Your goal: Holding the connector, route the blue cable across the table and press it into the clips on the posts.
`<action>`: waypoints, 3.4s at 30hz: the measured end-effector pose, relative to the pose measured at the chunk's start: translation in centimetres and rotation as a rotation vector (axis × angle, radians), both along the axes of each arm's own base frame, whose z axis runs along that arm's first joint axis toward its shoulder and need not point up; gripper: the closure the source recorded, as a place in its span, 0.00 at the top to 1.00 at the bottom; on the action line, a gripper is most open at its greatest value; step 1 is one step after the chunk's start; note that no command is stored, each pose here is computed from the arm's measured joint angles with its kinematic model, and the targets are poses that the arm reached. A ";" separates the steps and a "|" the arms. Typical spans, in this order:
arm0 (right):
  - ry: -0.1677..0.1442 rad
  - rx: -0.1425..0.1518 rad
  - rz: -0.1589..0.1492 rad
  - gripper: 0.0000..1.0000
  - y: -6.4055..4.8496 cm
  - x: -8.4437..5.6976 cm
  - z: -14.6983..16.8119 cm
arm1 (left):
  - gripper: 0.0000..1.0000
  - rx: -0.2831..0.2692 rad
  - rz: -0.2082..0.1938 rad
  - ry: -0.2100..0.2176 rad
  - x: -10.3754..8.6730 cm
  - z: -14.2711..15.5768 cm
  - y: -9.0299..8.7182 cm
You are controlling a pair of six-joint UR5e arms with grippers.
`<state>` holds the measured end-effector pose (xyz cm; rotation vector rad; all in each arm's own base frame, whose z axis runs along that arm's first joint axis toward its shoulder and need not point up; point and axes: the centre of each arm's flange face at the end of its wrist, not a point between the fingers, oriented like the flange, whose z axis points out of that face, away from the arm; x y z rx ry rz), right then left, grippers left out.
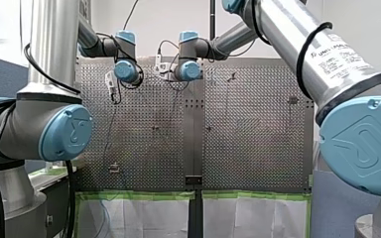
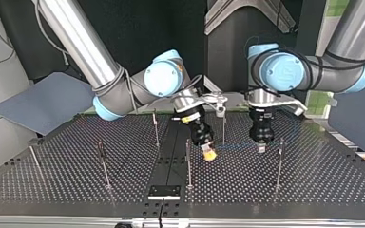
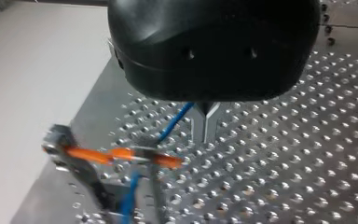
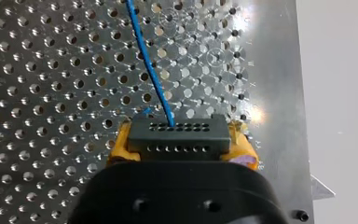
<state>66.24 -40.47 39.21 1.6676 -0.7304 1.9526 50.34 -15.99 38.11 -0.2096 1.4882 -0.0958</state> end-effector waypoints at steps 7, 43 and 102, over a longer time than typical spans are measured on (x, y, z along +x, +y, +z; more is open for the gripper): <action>0.019 0.018 -0.001 0.00 0.5 0.0 -0.9 | 0.00 0.012 0.009 0.039 -1.0 -2.3 0.1; 0.224 0.199 -0.042 0.00 2.6 -4.5 -14.3 | 0.00 -0.005 -0.022 0.231 -4.0 -17.4 -1.3; 0.168 0.276 -0.125 0.00 -4.1 -8.8 -21.3 | 0.00 -0.132 -0.099 0.200 5.7 -23.8 0.2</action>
